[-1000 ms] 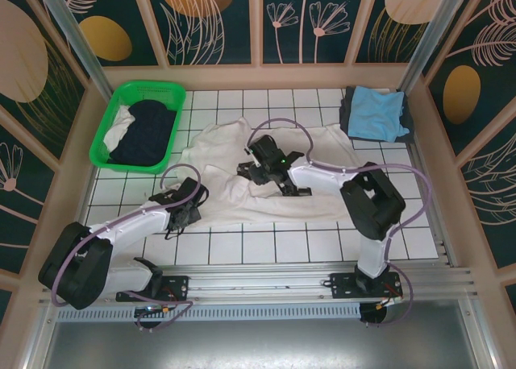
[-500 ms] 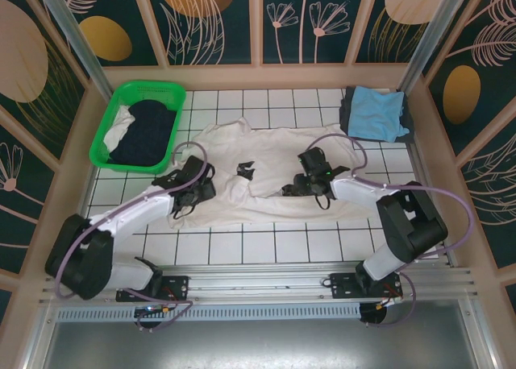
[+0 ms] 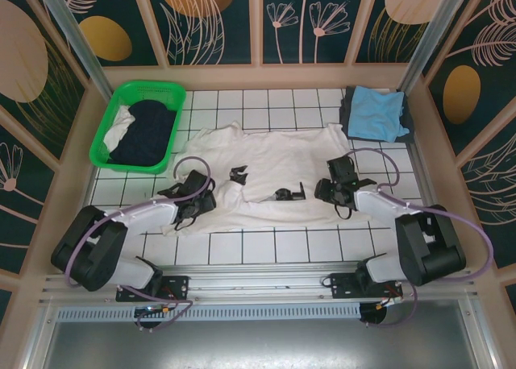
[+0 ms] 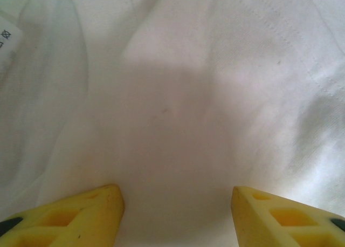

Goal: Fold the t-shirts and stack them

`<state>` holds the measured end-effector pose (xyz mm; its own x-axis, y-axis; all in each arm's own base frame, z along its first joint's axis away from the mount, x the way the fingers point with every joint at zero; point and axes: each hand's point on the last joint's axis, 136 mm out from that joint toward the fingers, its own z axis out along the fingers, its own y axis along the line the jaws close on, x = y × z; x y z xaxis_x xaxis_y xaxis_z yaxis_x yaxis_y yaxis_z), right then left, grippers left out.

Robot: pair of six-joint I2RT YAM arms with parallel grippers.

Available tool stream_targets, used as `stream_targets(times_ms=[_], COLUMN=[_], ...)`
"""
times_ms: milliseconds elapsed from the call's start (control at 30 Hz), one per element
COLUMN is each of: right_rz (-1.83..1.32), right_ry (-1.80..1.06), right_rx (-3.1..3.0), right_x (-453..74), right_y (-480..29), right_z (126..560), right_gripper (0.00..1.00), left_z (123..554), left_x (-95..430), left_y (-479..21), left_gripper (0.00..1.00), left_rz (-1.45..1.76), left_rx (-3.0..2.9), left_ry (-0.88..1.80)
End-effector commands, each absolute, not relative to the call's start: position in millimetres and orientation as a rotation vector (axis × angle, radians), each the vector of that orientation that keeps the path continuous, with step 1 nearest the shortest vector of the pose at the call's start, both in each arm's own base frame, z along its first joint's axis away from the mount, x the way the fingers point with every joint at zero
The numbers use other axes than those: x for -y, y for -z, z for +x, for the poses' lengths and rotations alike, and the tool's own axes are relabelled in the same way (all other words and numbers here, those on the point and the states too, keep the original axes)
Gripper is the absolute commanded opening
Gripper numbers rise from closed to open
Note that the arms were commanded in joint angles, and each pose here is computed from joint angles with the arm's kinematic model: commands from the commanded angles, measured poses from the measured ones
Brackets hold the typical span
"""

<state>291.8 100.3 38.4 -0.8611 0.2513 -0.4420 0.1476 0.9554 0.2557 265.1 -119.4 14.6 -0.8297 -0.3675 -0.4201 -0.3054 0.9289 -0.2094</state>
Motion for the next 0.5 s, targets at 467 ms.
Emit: stream_targets(times_ms=[467], right_rz=[0.54], right_ry=[-0.292], right_rx=[-2.685], right_x=[-84], right_y=[-12], right_z=[256], right_gripper=[0.49], left_z=[234], left_x=[83], left_y=[-13], left_gripper=[0.68], left_rz=[-0.499], left_rx=[-2.713], left_ry=[-0.053])
